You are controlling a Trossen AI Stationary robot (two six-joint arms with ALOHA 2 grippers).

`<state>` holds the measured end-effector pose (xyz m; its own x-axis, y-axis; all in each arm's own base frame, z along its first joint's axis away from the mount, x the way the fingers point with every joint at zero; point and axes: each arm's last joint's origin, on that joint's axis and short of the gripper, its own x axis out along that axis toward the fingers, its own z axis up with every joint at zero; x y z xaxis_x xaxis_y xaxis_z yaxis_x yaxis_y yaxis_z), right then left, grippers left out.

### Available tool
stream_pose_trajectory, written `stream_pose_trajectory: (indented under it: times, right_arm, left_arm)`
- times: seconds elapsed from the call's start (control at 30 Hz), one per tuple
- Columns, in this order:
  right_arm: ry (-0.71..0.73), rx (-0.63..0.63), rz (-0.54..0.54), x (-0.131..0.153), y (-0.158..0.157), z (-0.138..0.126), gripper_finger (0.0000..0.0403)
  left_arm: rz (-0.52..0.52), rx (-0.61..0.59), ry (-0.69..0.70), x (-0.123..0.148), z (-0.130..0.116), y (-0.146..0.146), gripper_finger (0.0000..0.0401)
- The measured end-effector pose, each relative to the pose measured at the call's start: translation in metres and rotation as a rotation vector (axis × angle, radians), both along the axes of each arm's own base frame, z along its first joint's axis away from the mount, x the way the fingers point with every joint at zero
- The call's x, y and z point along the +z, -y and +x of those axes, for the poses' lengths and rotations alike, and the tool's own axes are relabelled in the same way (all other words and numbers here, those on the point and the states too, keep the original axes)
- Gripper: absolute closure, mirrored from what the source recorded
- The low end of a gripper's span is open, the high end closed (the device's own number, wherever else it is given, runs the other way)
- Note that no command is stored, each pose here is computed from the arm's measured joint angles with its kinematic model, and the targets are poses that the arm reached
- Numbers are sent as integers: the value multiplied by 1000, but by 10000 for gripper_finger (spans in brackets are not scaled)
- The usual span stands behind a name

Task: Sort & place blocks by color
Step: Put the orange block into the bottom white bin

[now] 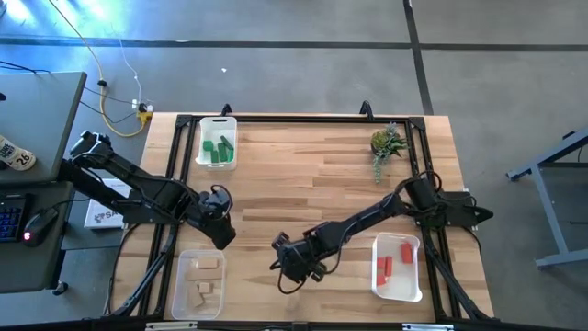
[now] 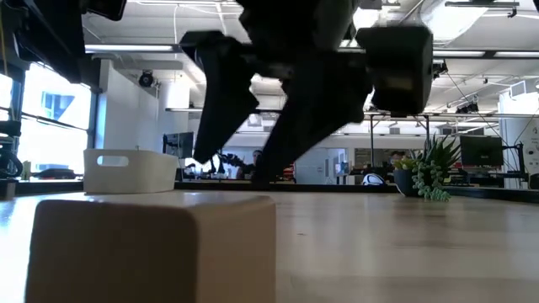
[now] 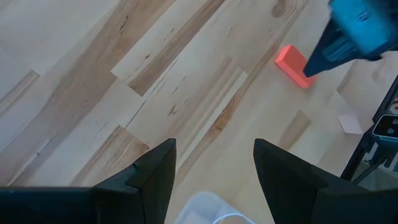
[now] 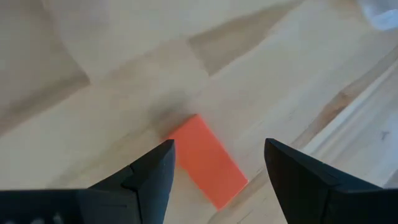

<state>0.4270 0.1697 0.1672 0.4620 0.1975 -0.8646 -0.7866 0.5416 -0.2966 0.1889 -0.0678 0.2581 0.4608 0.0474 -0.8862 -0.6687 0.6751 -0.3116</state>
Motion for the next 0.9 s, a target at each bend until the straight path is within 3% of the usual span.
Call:
stream_pose_trajectory:
  times: [0.43,0.67,0.9]
  right_arm:
    - [-23,152,-123,-23,2,2,169]
    - [-37,167,-80,-28,7,6,169]
    - [-83,84,35,-30,19,10,179]
  left_arm:
    - [25,12,9,0,0,-1,199]
    - [31,15,12,0,0,-1,199]
    - [42,20,16,0,0,-1,199]
